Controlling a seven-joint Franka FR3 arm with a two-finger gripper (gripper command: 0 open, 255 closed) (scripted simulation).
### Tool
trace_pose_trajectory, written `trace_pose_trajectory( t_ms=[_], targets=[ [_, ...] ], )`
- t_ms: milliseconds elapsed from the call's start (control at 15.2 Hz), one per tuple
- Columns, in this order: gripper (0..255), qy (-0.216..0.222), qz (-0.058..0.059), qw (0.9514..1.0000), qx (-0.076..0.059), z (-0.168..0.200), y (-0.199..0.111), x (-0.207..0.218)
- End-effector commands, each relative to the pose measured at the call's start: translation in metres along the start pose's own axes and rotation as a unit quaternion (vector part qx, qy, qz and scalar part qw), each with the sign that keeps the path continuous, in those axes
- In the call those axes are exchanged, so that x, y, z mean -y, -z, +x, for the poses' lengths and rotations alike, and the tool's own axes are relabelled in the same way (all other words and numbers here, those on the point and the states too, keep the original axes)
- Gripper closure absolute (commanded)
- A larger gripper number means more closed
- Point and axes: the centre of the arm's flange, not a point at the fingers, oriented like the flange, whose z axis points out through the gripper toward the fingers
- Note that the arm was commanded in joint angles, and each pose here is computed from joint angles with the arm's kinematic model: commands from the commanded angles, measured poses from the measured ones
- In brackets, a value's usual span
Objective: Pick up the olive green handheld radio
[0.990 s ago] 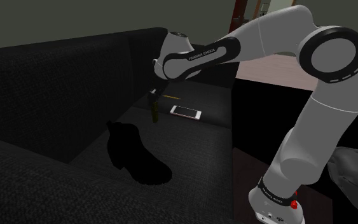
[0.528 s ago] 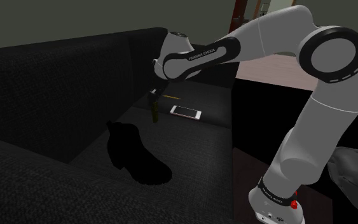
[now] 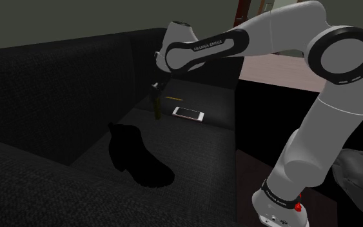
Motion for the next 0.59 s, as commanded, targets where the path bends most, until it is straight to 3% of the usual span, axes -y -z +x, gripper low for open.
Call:
trace_pose_trajectory(
  t_ms=[0, 528],
  targets=[
    [255, 0.0, 0.0, 1.0, 0.0, 0.004, 0.01, -0.001],
    [255, 0.0, 0.0, 1.0, 0.0, 0.014, 0.041, -0.001]
  ],
)
